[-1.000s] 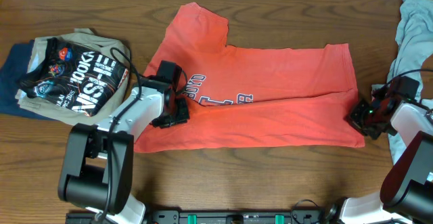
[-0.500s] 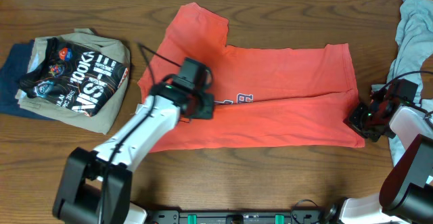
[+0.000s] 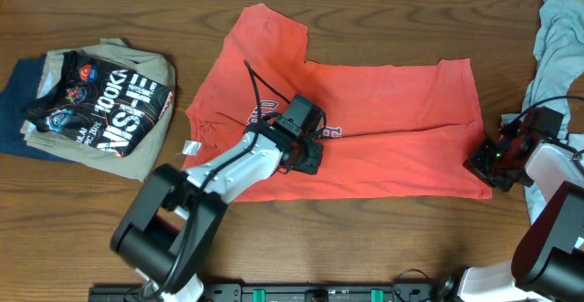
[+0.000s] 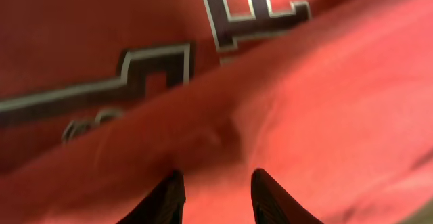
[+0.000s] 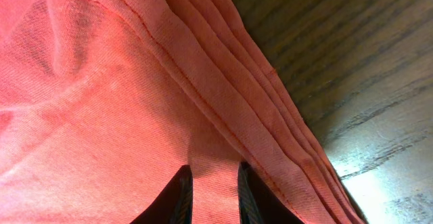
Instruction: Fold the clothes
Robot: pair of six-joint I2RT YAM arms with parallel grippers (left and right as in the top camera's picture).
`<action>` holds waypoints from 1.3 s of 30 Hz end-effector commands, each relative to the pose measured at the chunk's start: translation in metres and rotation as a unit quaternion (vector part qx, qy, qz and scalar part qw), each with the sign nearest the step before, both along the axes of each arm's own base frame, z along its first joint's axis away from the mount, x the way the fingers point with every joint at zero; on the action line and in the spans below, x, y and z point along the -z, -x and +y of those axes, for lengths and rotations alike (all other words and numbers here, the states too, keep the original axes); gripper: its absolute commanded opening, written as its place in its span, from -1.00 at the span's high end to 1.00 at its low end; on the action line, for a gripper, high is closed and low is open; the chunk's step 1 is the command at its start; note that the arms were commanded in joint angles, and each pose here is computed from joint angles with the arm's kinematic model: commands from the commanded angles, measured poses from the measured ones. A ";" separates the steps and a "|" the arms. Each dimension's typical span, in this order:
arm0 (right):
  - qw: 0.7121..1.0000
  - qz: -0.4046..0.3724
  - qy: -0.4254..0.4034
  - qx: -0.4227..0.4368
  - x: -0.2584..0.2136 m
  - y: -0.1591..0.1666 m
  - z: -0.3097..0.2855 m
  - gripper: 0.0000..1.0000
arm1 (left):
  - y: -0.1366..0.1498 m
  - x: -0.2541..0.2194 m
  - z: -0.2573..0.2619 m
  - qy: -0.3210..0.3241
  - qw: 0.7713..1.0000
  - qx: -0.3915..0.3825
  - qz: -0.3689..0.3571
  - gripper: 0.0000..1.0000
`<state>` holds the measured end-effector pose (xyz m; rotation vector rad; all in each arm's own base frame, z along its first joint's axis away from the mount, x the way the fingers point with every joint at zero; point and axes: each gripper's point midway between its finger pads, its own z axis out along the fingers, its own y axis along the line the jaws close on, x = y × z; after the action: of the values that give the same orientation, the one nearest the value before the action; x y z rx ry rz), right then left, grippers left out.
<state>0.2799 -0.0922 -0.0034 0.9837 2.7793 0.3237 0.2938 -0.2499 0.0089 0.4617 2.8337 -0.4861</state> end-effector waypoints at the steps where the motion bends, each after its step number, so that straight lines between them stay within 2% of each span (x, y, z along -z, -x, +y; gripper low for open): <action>1: 0.999 0.048 0.005 0.001 0.018 0.026 0.001 0.55 | -0.013 0.007 -0.002 -0.005 1.000 -0.002 -0.020 0.31; 8: 0.999 0.049 0.006 0.001 0.018 0.026 0.000 0.55 | -0.076 -0.015 0.006 -0.004 0.988 -0.051 -0.146 0.31; 11: 0.999 0.049 0.006 0.001 0.018 0.026 0.000 0.55 | -0.093 -0.020 0.020 0.000 0.984 -0.076 -0.160 0.31; 14: 0.999 0.047 0.007 0.001 0.018 0.025 -0.001 0.55 | -0.098 -0.023 0.040 -0.011 0.984 -0.096 -0.148 0.31; 20: 0.999 0.039 0.012 -0.008 0.017 0.022 -0.002 0.46 | -0.087 -0.066 0.080 -0.023 0.982 -0.129 -0.139 0.30; 25: 0.999 0.034 0.028 -0.025 0.017 0.020 -0.008 0.41 | -0.065 -0.093 0.116 -0.040 0.980 -0.158 -0.118 0.29; 29: 0.993 0.087 0.082 -0.006 0.020 0.040 -0.027 0.38 | -0.044 -0.083 0.143 -0.071 0.979 -0.179 -0.067 0.30; 32: 0.974 0.162 0.145 0.062 0.017 0.071 -0.049 0.37 | -0.029 -0.069 0.159 -0.091 0.977 -0.190 -0.027 0.30; 34: 0.965 0.185 0.170 0.081 0.015 0.081 -0.056 0.38 | -0.021 -0.063 0.169 -0.102 0.975 -0.199 -0.005 0.30; 39: 0.968 0.174 0.158 0.085 0.008 0.072 -0.055 0.38 | -0.014 -0.058 0.186 -0.112 0.969 -0.221 0.021 0.30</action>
<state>0.2318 -0.1286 -0.0049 1.1851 2.8681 -0.1273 0.3109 -0.0743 0.0726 -0.1338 2.8948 -0.1228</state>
